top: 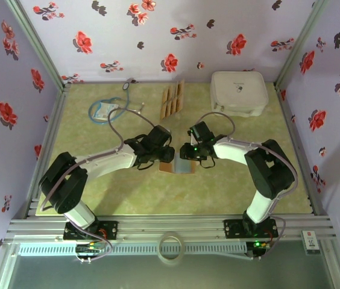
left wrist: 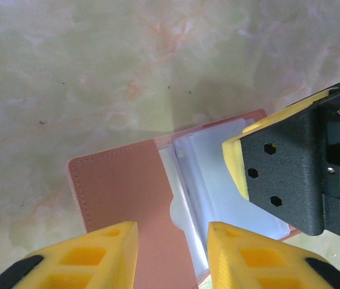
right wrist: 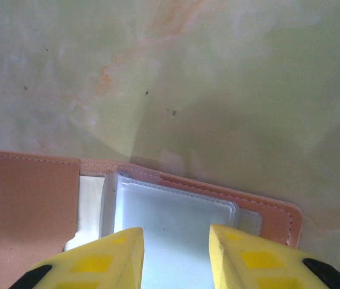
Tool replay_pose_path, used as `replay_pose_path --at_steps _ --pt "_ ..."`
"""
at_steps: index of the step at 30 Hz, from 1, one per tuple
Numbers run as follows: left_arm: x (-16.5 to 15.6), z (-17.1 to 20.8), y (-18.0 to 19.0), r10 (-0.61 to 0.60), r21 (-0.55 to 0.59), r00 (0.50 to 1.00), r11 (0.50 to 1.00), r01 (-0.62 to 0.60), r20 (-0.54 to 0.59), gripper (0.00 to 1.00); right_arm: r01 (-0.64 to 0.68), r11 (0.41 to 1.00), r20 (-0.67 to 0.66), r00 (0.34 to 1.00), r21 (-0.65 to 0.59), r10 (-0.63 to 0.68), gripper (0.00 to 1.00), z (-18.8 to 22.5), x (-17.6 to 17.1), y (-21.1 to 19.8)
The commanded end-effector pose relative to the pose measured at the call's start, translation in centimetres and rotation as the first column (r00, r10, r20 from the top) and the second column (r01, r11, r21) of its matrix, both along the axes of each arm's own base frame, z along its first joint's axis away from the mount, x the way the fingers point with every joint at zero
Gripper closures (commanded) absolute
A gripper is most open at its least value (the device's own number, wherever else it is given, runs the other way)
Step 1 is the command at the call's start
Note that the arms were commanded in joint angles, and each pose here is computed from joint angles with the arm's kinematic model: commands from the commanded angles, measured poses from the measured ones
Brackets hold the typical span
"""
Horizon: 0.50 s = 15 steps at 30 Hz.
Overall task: Put the credit cards into the card holder
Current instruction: Press the card holder at the center of the table, then flip over the card slot in the card holder.
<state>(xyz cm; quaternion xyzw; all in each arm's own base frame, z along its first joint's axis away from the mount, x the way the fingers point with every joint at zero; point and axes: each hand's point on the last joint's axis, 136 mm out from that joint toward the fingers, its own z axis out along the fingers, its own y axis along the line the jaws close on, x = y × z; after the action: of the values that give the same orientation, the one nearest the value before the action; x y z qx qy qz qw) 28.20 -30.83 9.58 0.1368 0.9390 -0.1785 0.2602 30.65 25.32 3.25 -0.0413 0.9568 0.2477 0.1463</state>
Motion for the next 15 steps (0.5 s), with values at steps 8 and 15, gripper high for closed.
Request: replay_pose_path --at_steps 8,15 --pt "-0.9 -5.3 1.4 0.015 0.053 0.998 0.999 -0.012 -0.067 0.7 -0.007 1.0 -0.01 1.0 -0.003 0.007 0.66 -0.6 -0.3 0.0" --pt "-0.9 -7.3 2.6 0.016 0.101 0.998 0.995 -0.01 -0.064 0.7 -0.007 1.0 -0.018 1.0 -0.004 0.007 0.66 -0.8 -0.3 0.0"
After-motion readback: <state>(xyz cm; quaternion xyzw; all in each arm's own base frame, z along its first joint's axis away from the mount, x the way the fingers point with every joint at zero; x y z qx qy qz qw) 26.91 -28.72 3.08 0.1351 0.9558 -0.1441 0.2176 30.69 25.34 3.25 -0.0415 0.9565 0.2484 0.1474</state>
